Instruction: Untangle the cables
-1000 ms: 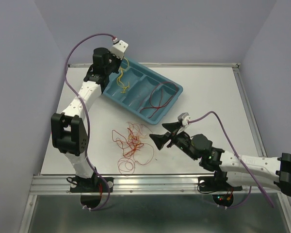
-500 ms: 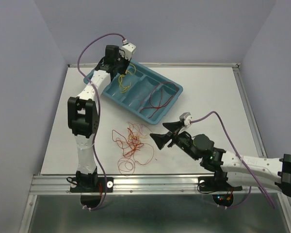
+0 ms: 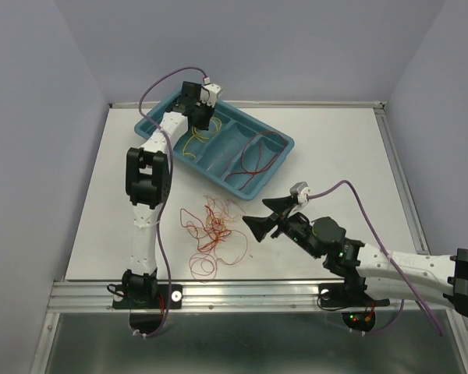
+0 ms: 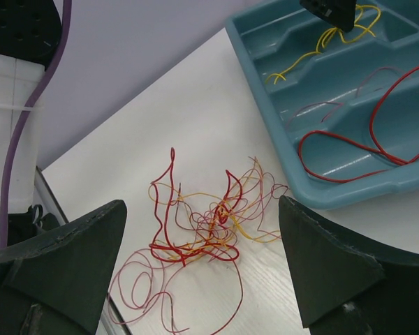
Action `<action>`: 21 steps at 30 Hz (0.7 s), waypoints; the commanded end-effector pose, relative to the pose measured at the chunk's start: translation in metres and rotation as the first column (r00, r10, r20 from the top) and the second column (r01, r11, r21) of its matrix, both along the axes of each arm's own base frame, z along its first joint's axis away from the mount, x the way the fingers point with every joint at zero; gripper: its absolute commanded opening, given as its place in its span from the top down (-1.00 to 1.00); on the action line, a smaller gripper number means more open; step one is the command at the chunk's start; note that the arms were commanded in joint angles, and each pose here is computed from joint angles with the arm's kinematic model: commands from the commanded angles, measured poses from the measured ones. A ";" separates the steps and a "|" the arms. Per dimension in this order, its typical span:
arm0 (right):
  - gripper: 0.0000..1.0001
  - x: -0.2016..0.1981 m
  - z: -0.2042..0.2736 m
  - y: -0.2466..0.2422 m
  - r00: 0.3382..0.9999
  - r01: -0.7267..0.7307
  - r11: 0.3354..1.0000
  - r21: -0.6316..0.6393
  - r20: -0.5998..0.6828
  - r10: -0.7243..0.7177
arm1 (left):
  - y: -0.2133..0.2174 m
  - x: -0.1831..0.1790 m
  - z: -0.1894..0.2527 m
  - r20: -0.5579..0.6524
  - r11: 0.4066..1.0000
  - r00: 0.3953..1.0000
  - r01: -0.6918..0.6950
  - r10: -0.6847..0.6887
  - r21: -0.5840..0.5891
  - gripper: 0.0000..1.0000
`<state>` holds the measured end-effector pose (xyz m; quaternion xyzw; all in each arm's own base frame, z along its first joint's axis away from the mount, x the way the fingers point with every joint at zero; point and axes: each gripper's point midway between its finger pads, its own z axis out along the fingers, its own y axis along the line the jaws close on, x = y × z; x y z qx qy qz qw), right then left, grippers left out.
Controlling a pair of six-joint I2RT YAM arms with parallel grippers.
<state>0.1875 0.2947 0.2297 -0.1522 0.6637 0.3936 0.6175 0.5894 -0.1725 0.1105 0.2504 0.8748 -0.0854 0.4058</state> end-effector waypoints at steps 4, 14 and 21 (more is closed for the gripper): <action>-0.88 -0.004 0.015 -0.001 1.000 -0.011 0.998 0.063 0.022 0.010 | 0.013 0.004 -0.008 -0.018 0.997 0.998 -0.057 0.058 0.043 1.00; -0.88 -0.003 0.013 -0.001 1.000 -0.008 0.998 0.058 0.019 0.007 | 0.036 -0.008 -0.044 -0.032 0.958 0.970 -0.230 0.239 0.173 1.00; -0.88 -0.003 0.015 -0.003 1.000 -0.007 0.998 0.068 0.021 0.006 | 0.024 -0.020 -0.068 -0.101 0.964 0.981 -0.136 0.163 0.227 1.00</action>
